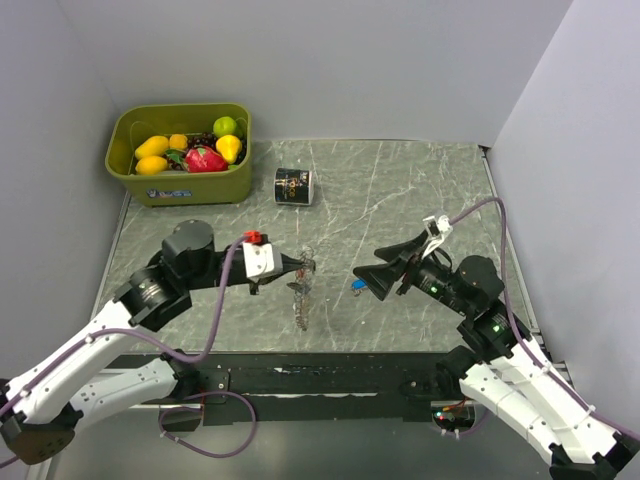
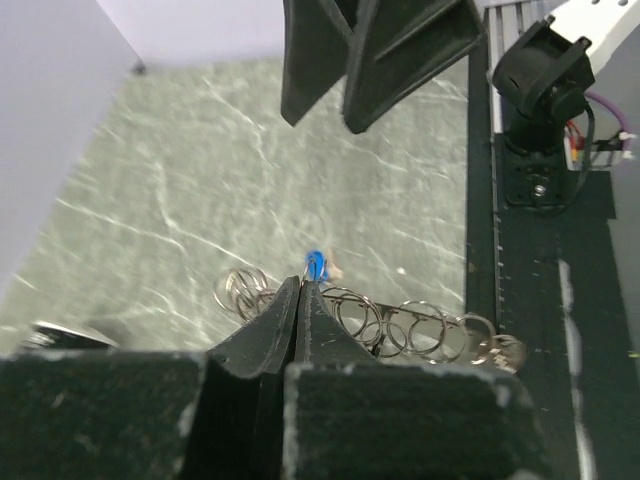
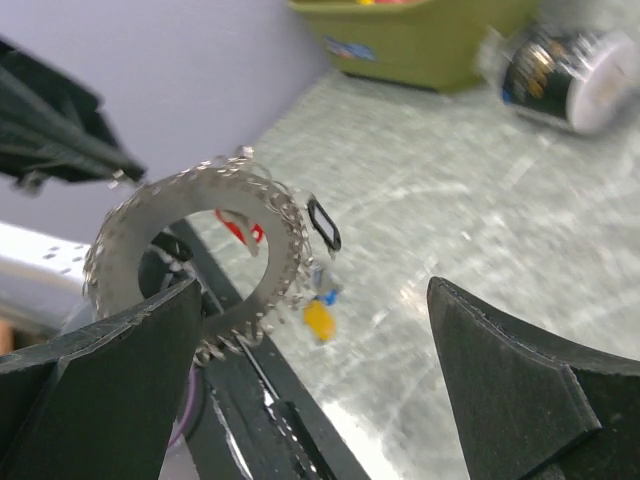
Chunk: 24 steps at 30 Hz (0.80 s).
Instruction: Put the keys on the keyring
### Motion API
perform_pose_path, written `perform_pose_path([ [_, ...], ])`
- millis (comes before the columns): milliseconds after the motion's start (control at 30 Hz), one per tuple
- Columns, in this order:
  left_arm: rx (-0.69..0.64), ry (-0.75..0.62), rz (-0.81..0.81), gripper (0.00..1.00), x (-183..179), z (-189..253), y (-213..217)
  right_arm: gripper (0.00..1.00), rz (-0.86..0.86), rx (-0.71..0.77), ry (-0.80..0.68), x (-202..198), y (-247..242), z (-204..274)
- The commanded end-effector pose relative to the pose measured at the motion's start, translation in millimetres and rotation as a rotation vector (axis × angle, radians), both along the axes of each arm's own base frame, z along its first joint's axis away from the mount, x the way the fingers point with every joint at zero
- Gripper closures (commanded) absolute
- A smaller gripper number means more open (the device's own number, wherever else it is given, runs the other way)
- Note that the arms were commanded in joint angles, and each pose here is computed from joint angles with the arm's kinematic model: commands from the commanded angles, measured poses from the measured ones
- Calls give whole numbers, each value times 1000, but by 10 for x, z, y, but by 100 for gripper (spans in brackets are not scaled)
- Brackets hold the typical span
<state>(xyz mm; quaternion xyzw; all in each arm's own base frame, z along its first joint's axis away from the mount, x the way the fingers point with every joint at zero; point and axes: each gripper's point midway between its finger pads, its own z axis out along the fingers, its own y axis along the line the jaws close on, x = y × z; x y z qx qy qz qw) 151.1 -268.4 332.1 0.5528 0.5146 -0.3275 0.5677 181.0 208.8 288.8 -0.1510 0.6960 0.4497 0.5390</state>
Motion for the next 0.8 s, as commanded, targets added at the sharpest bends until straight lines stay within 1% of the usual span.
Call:
perform_pose_path([
  [0, -24, 90, -13, 99, -8, -82, -105, 0, -154, -50, 100, 215, -143, -114],
  [67, -29, 140, -30, 99, -23, -169, -162, 0, -175, -83, 154, 245, -162, -245],
  [200, -44, 250, -66, 99, -86, -391, -258, 0, -194, -109, 201, 275, -173, -404],
  [567, -33, 308, -62, 99, -120, -620, -251, 0, -213, -199, 306, 282, -201, -830],
  [667, -53, 338, -52, 99, -153, -623, -226, 0, -201, -222, 343, 260, -189, -955],
  [700, -80, 340, -45, 99, -169, -556, -205, 0, -195, -235, 359, 244, -189, -1017],
  [733, -94, 342, -33, 99, -166, -529, -186, 0, -192, -242, 369, 235, -189, -1056],
  [767, -111, 373, 0, 99, -154, -538, -163, 0, -175, -246, 382, 203, -170, -1091],
])
